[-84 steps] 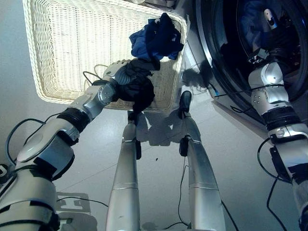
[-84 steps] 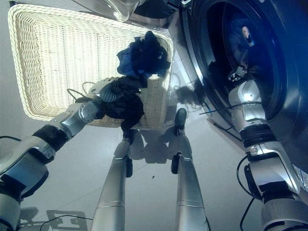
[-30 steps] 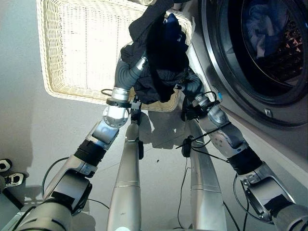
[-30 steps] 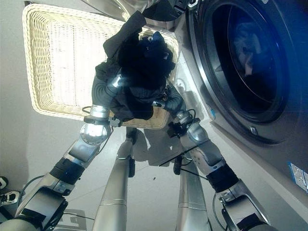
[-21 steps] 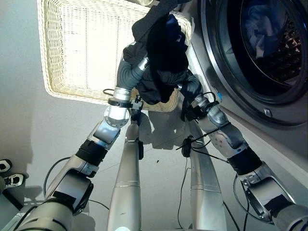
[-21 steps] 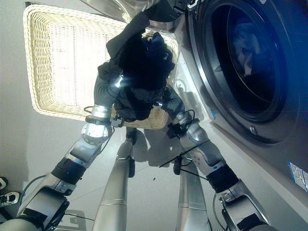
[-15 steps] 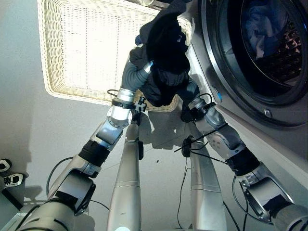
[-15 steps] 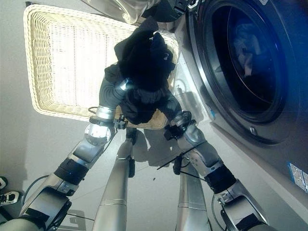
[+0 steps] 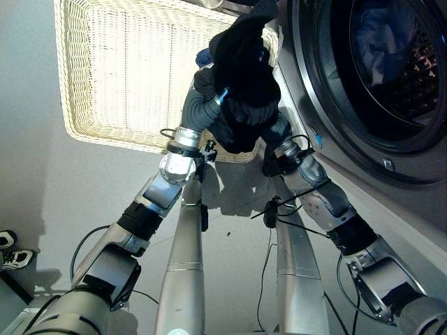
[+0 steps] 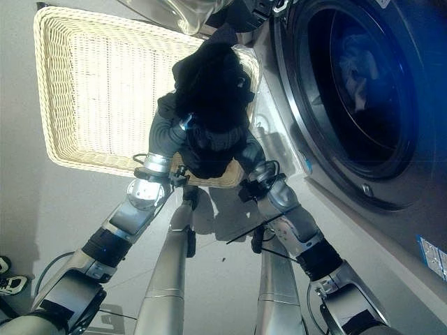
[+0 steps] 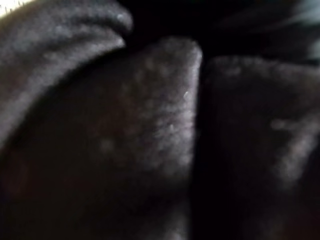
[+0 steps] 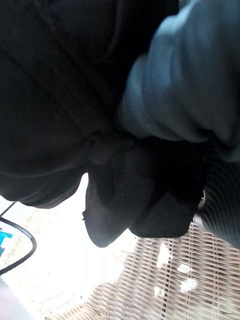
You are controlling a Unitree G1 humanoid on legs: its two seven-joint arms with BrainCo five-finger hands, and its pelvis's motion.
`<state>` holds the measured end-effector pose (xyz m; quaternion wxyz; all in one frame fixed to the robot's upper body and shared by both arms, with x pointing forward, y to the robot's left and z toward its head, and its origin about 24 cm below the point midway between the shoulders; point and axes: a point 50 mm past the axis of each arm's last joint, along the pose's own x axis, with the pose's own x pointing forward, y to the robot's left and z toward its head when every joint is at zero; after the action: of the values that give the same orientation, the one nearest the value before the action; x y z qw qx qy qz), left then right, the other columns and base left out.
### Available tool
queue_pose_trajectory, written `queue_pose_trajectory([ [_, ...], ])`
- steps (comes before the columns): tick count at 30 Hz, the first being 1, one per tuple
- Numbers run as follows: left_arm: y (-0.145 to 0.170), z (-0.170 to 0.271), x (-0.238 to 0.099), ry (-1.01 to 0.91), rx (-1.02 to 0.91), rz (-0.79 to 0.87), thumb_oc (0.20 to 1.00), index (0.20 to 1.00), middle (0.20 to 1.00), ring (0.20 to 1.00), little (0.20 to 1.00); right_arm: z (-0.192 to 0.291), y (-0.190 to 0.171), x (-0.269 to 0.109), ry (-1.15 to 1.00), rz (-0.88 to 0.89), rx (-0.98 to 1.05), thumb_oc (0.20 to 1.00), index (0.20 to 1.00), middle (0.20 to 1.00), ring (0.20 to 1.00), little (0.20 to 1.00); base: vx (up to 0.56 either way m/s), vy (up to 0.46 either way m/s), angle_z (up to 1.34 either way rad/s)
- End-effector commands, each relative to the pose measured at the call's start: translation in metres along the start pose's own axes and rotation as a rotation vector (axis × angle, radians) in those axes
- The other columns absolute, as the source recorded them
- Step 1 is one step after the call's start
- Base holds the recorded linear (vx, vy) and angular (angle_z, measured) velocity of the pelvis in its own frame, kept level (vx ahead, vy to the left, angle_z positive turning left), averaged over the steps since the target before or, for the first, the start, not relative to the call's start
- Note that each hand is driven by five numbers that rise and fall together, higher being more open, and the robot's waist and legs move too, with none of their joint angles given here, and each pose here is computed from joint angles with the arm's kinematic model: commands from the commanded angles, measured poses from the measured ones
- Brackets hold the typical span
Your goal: Put the clothes into the washing machine.
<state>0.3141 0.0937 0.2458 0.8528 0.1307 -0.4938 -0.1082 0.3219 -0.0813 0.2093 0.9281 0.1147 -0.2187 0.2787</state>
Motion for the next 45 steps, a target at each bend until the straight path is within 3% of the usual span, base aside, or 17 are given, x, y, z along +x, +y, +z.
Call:
queue_pose_trajectory([
  [1, -0.018, 0.021, 0.008, -0.107, 0.026, -0.041, 0.454, 0.454, 0.454, 0.454, 0.454, 0.041, 0.036, 0.004, -0.251, 0.143, 0.078, 0.2, 0.2, 0.2, 0.2, 0.2, 0.0, 0.0, 0.0],
  [2, -0.016, 0.017, 0.007, -0.085, 0.054, -0.037, 1.0, 1.0, 1.0, 1.0, 1.0, 0.046, 0.031, 0.003, -0.291, 0.109, 0.1, 0.2, 0.2, 0.2, 0.2, 0.2, 0.0, 0.0, 0.0],
  [16, 0.001, -0.014, 0.0, 0.142, 0.215, 0.021, 1.0, 1.0, 1.0, 1.0, 1.0, 0.079, 0.002, -0.011, -0.553, 0.003, 0.223, 0.2, 0.2, 0.2, 0.2, 0.2, 0.0, 0.0, 0.0],
  [34, 0.027, -0.029, -0.012, 0.22, 0.25, 0.18, 1.0, 1.0, 1.0, 1.0, 1.0, 0.099, -0.022, -0.027, -0.73, -0.016, 0.402, 0.2, 0.2, 0.2, 0.2, 0.2, 0.0, 0.0, 0.0],
  [45, 0.028, -0.032, -0.012, 0.229, 0.244, 0.187, 1.0, 1.0, 1.0, 1.0, 1.0, 0.091, -0.024, -0.026, -0.71, 0.053, 0.583, 0.2, 0.2, 0.2, 0.2, 0.2, 0.0, 0.0, 0.0],
])
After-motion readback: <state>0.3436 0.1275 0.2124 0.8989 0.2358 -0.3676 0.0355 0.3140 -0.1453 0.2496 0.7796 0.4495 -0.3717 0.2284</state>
